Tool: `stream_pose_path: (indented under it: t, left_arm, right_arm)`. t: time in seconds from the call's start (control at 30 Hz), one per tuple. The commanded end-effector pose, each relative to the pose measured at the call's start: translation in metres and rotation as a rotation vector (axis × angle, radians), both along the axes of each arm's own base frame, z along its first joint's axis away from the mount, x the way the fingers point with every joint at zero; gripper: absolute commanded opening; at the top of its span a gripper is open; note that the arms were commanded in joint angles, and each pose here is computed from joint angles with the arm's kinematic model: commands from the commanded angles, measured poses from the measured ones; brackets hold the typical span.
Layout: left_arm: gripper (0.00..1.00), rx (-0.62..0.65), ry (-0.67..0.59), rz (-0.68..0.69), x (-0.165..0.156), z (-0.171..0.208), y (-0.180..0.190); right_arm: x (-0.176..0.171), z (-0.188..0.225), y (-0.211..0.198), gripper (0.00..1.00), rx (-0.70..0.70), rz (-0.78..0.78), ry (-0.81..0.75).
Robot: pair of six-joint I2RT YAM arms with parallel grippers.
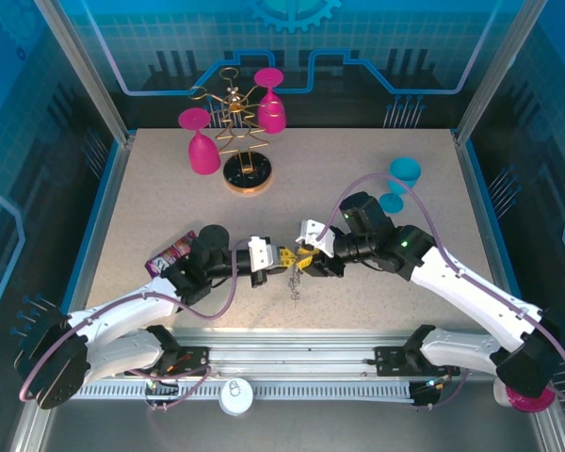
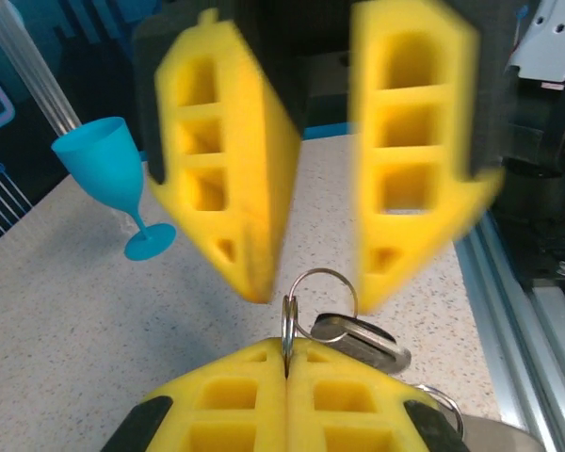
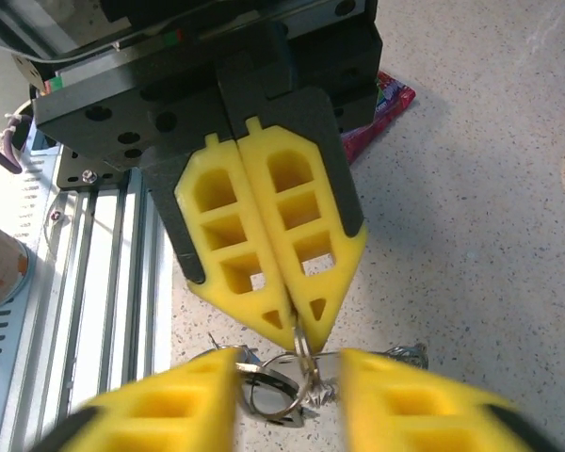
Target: Put the keys on the keyring
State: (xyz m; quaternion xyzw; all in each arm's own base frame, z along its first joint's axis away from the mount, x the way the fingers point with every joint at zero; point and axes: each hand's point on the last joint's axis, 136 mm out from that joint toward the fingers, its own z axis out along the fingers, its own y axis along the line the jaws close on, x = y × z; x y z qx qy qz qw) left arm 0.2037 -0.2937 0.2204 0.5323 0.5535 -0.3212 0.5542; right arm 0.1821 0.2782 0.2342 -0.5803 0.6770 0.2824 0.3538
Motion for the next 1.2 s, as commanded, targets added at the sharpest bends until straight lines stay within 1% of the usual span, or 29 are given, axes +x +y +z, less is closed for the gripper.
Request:
stream_pose_path:
  t: [0.0, 0.1, 0.23, 0.3, 0.37, 0.5, 0.63, 0.7, 0.8, 0.87, 1.07, 1.13, 1.17]
  left_arm:
    - [0.00, -0.051, -0.092, 0.041, 0.006, 0.018, 0.003]
    - [0.00, -0.065, -0.108, 0.040, 0.005, 0.020, 0.004]
    - [0.00, -0.076, -0.123, 0.039, 0.004, 0.023, 0.004]
    - [0.00, -0.080, -0.130, 0.031, 0.002, 0.024, 0.004]
    - [0.00, -0.076, -0.129, 0.028, 0.002, 0.023, 0.004]
    - [0.00, -0.069, -0.133, 0.039, 0.004, 0.022, 0.005]
    - [0.00, -0.059, -0.134, 0.060, 0.008, 0.020, 0.006]
    - [0.00, -0.052, -0.138, 0.068, 0.009, 0.020, 0.006]
    - [0.00, -0.048, -0.139, 0.074, 0.010, 0.020, 0.007]
    - [0.00, -0.047, -0.140, 0.075, 0.010, 0.020, 0.007]
    - [0.00, -0.039, -0.144, 0.094, 0.013, 0.019, 0.009]
    - [0.00, -0.042, -0.148, 0.104, 0.014, 0.019, 0.010]
    - [0.00, -0.050, -0.153, 0.108, 0.014, 0.021, 0.010]
  right_arm:
    - [-0.002, 0.005, -0.009, 0.45, 0.033, -0.042, 0.024]
    - [-0.005, -0.001, -0.013, 0.48, 0.051, -0.065, 0.056]
    - [-0.006, -0.006, -0.010, 0.49, 0.090, -0.081, 0.085]
    - [-0.004, -0.002, -0.007, 0.47, 0.117, -0.084, 0.082]
    - [-0.001, 0.003, -0.004, 0.44, 0.139, -0.087, 0.073]
    - [0.000, 0.004, -0.003, 0.39, 0.150, -0.088, 0.081]
    - [0.001, 0.007, 0.001, 0.38, 0.170, -0.095, 0.100]
    - [0.003, 0.008, 0.002, 0.35, 0.178, -0.103, 0.105]
    - [0.006, 0.005, 0.004, 0.30, 0.174, -0.113, 0.114]
    - [0.010, 0.003, 0.005, 0.25, 0.169, -0.126, 0.117]
    - [0.017, 0.000, -0.001, 0.05, 0.153, -0.182, 0.111]
    - [0.021, 0.001, -0.007, 0.00, 0.148, -0.216, 0.110]
    - [0.020, -0.013, -0.012, 0.00, 0.125, -0.235, 0.134]
